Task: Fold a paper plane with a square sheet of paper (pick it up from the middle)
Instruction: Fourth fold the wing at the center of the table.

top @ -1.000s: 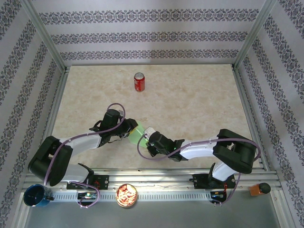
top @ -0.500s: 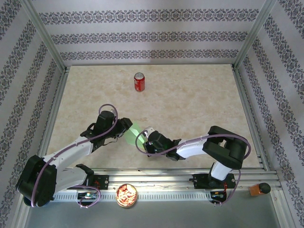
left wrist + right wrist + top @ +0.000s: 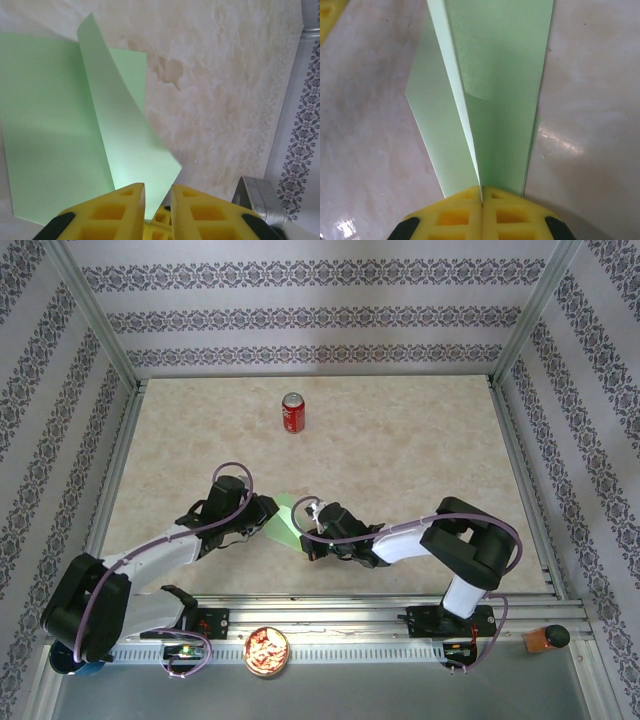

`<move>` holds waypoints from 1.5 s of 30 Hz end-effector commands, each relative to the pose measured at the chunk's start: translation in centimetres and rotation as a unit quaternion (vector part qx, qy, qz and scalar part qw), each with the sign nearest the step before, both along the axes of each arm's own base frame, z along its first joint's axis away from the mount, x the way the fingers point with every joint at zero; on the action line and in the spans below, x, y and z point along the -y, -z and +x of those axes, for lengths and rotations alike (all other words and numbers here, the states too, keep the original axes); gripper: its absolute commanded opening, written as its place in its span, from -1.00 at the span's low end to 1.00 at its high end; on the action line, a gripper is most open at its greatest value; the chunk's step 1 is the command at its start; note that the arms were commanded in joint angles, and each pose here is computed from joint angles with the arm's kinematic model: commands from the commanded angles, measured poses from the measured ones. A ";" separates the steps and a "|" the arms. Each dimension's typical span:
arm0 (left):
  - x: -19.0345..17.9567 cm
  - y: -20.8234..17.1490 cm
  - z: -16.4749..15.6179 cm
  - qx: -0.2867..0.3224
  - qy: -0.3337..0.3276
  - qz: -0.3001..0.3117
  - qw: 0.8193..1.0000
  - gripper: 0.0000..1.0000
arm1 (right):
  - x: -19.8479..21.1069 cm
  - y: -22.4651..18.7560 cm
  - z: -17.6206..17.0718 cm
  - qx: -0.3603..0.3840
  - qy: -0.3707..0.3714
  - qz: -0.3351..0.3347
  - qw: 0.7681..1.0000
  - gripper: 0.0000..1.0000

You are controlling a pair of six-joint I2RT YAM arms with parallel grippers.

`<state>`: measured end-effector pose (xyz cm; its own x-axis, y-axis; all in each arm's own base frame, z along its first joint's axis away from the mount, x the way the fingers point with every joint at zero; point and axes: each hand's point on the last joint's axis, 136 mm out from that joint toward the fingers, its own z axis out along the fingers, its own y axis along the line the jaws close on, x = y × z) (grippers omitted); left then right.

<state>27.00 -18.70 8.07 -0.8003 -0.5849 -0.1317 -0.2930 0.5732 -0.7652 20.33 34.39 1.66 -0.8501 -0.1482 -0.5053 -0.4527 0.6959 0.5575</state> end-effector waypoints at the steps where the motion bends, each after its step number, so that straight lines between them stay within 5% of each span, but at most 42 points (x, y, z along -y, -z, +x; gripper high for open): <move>1: 0.7 -0.2 0.4 0.012 0.011 -0.021 1.000 -0.66 | 0.3 2.5 -1.6 -0.086 0.008 -0.007 0.996 -0.89; 19: 3.7 0.4 2.7 0.016 0.056 -0.056 0.997 -0.86 | 0.5 3.2 -1.5 -0.174 0.036 0.019 0.984 -0.89; 45: 2.6 4.7 3.0 -0.023 0.034 -0.003 0.999 -0.92 | 0.7 3.8 -1.8 -0.201 0.034 0.006 0.979 -0.88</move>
